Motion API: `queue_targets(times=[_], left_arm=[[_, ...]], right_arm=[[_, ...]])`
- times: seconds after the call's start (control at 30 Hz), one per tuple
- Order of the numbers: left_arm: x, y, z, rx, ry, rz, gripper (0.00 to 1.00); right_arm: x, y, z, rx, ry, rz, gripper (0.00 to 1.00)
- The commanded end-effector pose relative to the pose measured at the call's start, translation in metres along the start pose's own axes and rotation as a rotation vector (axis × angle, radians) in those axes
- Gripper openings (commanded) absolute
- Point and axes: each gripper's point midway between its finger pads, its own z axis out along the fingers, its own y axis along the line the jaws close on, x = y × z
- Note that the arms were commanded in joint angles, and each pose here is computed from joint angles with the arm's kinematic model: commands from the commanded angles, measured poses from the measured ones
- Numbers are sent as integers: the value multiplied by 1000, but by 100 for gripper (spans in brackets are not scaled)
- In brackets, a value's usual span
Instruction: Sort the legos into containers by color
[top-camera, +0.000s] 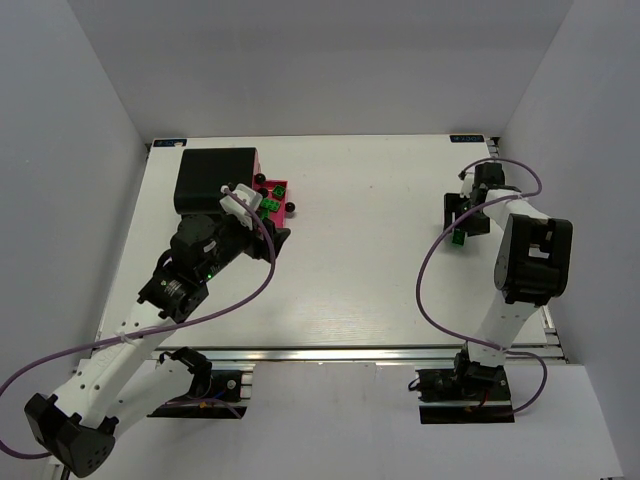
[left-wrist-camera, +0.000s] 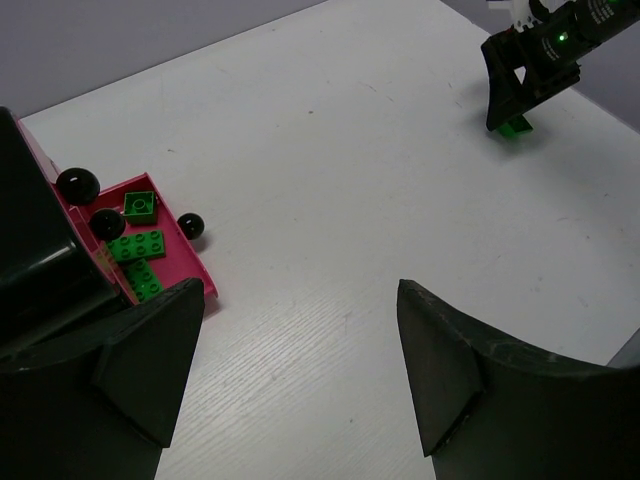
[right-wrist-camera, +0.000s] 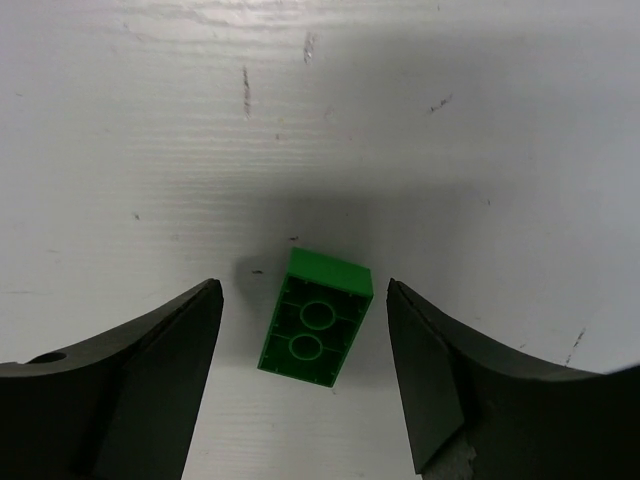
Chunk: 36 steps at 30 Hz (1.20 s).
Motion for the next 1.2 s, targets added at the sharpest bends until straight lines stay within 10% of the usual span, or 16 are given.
queue_targets(times=[0.0, 0.23, 0.47, 0.83, 1.17], left_arm=[[-3, 0, -2, 3, -19, 6, 87], [-4, 1, -4, -3, -29, 10, 87], [-7, 2, -8, -12, -51, 14, 87], [-23, 30, -35, -185, -178, 24, 89], [-15, 57, -42, -329, -162, 69, 91]], right_arm=[[7, -10, 6, 81, 6, 11, 72], [15, -7, 13, 84, 29, 15, 58], [-4, 17, 1, -15, -40, -58, 0], [-41, 268, -78, -703, -188, -485, 0], [-110, 428, -96, -932, -235, -303, 0]])
